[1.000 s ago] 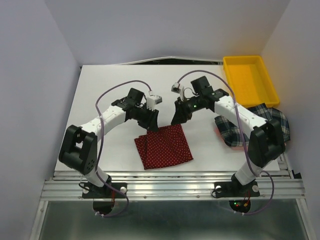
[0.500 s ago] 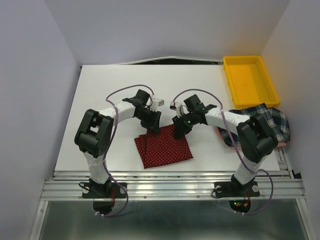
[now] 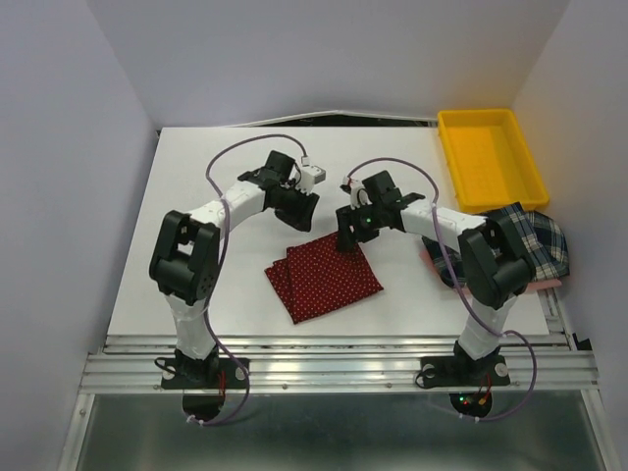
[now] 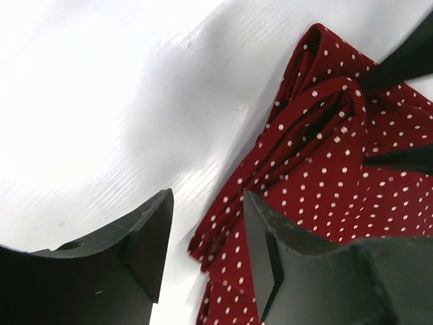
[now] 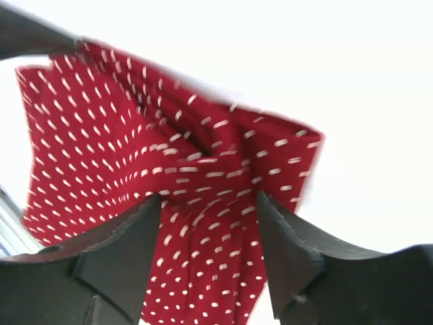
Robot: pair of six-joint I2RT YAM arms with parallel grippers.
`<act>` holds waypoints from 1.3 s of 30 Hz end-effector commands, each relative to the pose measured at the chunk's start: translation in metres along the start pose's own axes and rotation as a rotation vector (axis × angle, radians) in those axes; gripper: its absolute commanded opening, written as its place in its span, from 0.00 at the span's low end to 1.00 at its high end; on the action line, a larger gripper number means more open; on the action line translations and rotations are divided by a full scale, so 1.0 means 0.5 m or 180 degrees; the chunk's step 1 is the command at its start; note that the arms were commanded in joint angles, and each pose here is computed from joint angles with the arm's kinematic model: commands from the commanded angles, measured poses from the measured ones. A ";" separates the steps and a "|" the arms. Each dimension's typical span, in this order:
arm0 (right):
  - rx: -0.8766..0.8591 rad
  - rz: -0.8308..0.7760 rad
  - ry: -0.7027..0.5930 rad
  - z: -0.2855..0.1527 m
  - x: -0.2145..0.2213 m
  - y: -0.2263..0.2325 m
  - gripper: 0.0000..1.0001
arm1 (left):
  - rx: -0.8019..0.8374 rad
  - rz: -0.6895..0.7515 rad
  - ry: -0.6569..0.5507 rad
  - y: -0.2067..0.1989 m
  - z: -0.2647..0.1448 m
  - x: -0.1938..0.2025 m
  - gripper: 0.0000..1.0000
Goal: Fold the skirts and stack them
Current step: Fold the skirt
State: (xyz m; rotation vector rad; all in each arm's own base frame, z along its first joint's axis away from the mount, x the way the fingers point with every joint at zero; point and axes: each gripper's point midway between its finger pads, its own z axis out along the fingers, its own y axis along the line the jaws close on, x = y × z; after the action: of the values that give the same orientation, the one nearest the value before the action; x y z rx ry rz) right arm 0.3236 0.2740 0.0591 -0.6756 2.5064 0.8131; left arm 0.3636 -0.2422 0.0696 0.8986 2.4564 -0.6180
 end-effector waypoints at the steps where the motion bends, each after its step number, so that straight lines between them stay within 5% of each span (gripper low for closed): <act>1: -0.0130 0.0208 -0.0539 -0.090 -0.110 0.024 0.67 | -0.0449 0.0750 -0.0707 -0.043 -0.188 -0.108 0.60; 10: -0.0141 0.0556 -0.0378 -0.131 -0.049 -0.004 0.68 | -0.0424 0.2059 -0.0415 -0.328 -0.165 0.036 0.64; 17: -0.0022 0.1149 -0.0144 -0.146 0.055 -0.049 0.87 | -0.0329 0.2340 -0.0241 -0.461 -0.089 0.066 0.64; 33: -0.0353 0.1720 0.0281 -0.113 0.136 -0.059 0.88 | -0.0503 0.2624 0.0061 -0.486 0.089 0.095 0.59; 39: -0.0510 0.1775 0.0417 -0.103 0.156 -0.049 0.85 | -0.0621 0.2669 0.0197 -0.463 0.114 0.114 0.47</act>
State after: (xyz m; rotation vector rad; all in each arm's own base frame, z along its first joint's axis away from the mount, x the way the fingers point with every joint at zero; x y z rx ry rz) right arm 0.2729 0.1965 0.0477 -0.0596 2.7941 1.1173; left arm 0.1707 -0.3933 0.0365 1.7581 1.9087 -0.0576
